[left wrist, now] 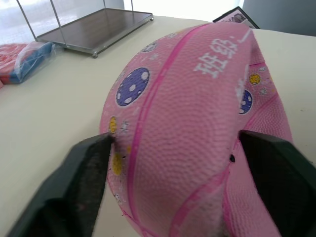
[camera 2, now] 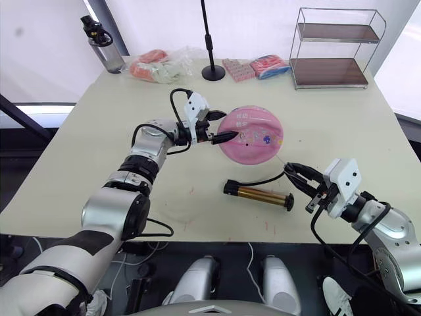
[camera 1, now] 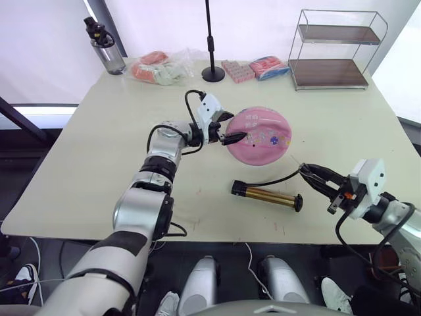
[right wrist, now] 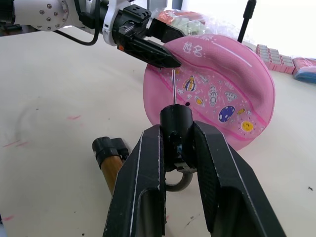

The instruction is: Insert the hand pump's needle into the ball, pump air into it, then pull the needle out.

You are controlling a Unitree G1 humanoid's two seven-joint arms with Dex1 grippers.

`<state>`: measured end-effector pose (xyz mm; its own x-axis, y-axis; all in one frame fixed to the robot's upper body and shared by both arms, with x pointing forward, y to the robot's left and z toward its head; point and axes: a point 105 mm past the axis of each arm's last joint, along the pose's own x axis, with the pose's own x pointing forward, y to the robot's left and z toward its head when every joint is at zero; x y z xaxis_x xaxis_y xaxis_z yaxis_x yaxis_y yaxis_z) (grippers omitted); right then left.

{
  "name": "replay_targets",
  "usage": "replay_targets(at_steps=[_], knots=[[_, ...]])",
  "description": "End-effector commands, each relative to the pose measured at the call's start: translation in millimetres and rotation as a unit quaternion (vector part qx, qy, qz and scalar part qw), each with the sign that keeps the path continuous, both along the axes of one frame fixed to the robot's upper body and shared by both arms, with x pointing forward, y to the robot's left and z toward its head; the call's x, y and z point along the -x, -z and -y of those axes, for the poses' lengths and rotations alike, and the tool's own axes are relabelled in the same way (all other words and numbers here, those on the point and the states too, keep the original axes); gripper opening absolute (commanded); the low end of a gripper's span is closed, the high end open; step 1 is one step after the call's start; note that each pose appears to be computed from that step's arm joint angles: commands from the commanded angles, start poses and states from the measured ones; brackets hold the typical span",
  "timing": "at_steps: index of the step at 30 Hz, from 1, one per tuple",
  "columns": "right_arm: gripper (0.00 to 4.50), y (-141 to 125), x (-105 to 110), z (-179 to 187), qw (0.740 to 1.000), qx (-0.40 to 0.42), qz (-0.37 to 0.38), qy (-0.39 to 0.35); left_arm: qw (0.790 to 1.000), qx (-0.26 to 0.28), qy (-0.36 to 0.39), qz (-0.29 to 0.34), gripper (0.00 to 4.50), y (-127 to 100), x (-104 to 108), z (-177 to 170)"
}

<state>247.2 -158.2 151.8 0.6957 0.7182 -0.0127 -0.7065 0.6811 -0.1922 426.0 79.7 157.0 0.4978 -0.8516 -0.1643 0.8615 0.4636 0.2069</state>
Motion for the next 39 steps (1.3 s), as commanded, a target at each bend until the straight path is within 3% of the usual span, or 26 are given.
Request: replay_targets(at_steps=[1,6,8,27,32,39], knots=[[0.31,-10.9,4.3,-5.5,1.0,-0.004,0.022,-0.009,1.0,-0.002,0.0,0.013,2.66,-4.4,-1.7,2.8],[0.31,-6.6,-1.4,-7.1,1.0,-0.011,0.001,0.005,1.0,0.006,-0.008,0.017,0.53,-2.5,-2.5,5.2],[0.31,-4.3,-3.7,-7.6,1.0,-0.007,-0.008,0.007,1.0,0.01,-0.011,0.017,0.05,-1.8,-2.8,5.6],[0.31,-3.7,-48.9,-26.8,0.986,0.117,-0.115,0.025,0.998,0.038,-0.029,0.027,0.05,7.0,4.0,16.6],[0.31,-3.2,-56.5,-28.2,0.97,0.165,-0.177,0.018,0.998,0.038,-0.035,0.036,0.05,5.0,4.5,18.8],[0.31,-6.3,-64.8,-33.9,0.953,0.166,-0.254,0.013,0.996,0.044,-0.028,0.069,0.05,-1.8,8.7,25.0]])
